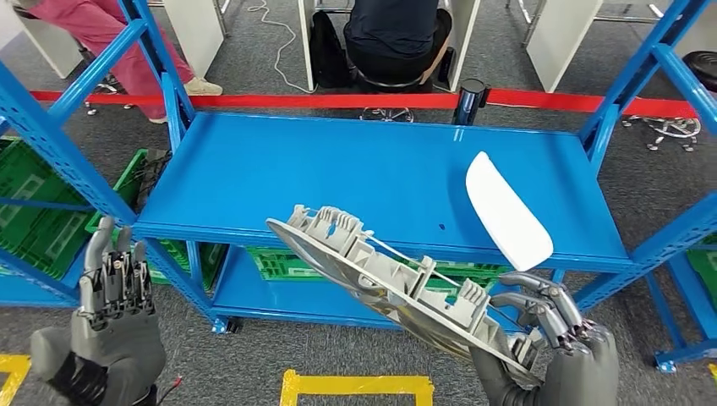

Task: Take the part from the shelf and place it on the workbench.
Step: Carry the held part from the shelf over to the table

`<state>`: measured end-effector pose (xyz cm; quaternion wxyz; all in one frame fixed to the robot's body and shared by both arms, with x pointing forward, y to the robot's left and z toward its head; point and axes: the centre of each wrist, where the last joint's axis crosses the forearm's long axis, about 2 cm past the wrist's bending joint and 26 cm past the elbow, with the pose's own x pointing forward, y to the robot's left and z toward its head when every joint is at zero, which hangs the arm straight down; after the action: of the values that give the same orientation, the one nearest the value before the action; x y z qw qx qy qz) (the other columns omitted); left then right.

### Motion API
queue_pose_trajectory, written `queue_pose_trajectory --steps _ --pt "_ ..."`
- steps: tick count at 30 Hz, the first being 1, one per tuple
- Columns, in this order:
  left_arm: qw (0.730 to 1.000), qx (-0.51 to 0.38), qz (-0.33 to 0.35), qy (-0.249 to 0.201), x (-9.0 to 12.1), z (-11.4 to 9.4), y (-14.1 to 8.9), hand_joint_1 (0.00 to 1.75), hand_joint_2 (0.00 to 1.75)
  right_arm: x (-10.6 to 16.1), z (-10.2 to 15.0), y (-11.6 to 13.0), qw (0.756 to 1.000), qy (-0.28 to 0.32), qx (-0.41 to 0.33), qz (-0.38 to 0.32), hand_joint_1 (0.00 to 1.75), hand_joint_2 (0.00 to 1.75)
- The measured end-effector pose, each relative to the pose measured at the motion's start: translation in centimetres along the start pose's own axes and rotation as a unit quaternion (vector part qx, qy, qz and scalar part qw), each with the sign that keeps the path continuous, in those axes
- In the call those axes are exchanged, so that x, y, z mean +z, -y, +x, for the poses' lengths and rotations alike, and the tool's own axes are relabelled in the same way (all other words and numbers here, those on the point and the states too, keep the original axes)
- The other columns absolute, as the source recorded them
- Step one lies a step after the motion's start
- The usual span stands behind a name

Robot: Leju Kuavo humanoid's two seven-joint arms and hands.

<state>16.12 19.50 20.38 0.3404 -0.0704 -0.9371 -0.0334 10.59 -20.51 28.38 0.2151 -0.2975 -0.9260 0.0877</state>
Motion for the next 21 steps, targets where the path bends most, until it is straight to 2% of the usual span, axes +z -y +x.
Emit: queue_pose_trajectory --steps 21 --pt "1.000 0.002 -0.002 0.002 0.00 0.14 0.04 0.00 0.00 0.07 -0.12 0.10 1.000 0.001 0.004 0.003 1.75 1.75"
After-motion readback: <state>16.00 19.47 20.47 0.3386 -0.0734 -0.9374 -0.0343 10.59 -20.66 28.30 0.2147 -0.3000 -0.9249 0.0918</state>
